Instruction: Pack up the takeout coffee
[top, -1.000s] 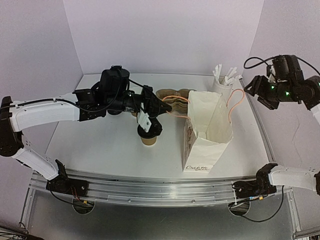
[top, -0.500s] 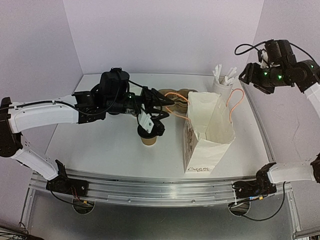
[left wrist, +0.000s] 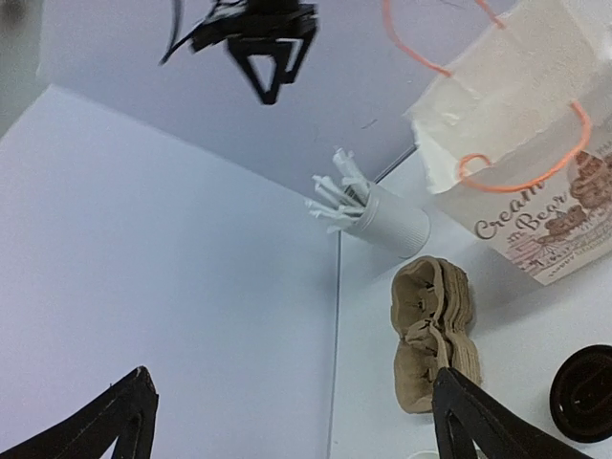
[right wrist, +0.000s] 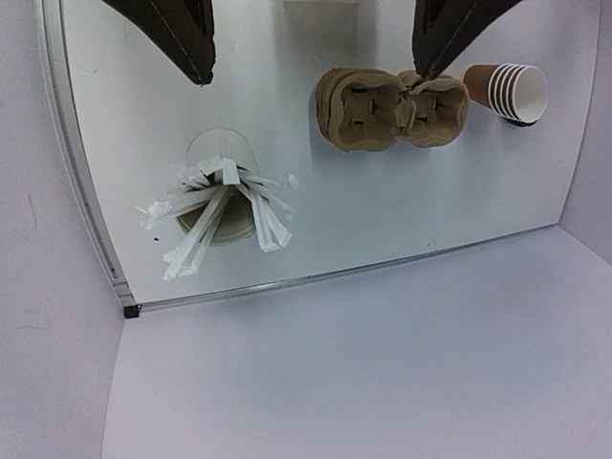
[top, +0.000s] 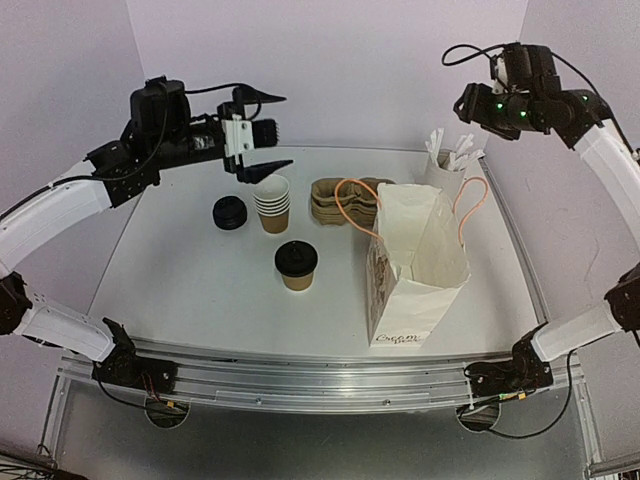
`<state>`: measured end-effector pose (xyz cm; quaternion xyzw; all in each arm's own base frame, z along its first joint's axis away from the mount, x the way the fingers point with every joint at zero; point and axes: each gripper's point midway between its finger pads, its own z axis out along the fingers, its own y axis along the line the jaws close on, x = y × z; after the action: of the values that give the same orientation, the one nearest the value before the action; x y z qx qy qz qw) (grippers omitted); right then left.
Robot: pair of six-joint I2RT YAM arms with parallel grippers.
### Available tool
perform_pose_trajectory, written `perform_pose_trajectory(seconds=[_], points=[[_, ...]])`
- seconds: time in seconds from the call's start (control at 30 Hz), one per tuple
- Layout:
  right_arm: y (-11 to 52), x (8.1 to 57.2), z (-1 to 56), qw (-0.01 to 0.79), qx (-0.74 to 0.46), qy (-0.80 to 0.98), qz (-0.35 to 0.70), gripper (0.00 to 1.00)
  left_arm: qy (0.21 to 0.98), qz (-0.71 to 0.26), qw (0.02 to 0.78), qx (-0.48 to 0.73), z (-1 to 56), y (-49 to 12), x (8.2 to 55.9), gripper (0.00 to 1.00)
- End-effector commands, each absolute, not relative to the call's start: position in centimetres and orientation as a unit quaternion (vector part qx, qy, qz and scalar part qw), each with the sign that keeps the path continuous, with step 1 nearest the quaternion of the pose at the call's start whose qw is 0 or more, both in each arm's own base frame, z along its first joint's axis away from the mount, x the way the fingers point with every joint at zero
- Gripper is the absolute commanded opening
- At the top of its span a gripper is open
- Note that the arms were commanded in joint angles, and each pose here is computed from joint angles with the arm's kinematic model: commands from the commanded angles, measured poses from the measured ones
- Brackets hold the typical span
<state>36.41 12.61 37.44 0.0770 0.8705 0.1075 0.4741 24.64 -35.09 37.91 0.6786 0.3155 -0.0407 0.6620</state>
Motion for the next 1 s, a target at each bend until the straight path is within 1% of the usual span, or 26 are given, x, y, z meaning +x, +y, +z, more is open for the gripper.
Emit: perform_pose_trajectory(seconds=[0.0, 0.07, 0.13, 0.37, 0.47, 0.6, 0.73, 0.97], points=[[15.6, 41.9, 38.2, 0.519, 0.046, 0.845, 0.124, 0.66, 0.475, -0.145, 0.644, 0.582, 38.8, -32.3, 30.1, 1.0], [16.7, 43.4, 37.6, 0.515, 0.029, 0.847, 0.125, 0.66, 0.515, -0.152, 0.643, 0.546, 38.4, -31.3, 33.0, 1.0], [17.9, 44.9, 36.1, 0.502, 0.015, 0.855, 0.126, 0.66, 0.534, -0.15, 0.648, 0.522, 38.4, -30.4, 35.1, 1.0], [19.7, 47.8, 34.9, 0.498, 0.007, 0.857, 0.133, 0.66, 0.599, -0.152, 0.653, 0.438, 38.2, -27.8, 42.5, 1.0], [19.8, 48.1, 34.3, 0.495, 0.004, 0.86, 0.128, 0.66, 0.604, -0.147, 0.662, 0.418, 38.4, -27.7, 43.7, 1.0], [19.4, 48.6, 33.9, 0.499, -0.01, 0.861, 0.1, 0.67, 0.629, -0.146, 0.649, 0.402, 37.5, -28.0, 45.7, 1.0], [19.2, 49.1, 34.6, 0.511, -0.032, 0.855, 0.078, 0.68, 0.626, -0.146, 0.649, 0.407, 36.8, -28.9, 47.5, 1.0], [17.9, 49.9, 34.6, 0.515, -0.027, 0.854, 0.061, 0.68, 0.626, -0.157, 0.656, 0.392, 37.1, -29.4, 51.4, 1.0]])
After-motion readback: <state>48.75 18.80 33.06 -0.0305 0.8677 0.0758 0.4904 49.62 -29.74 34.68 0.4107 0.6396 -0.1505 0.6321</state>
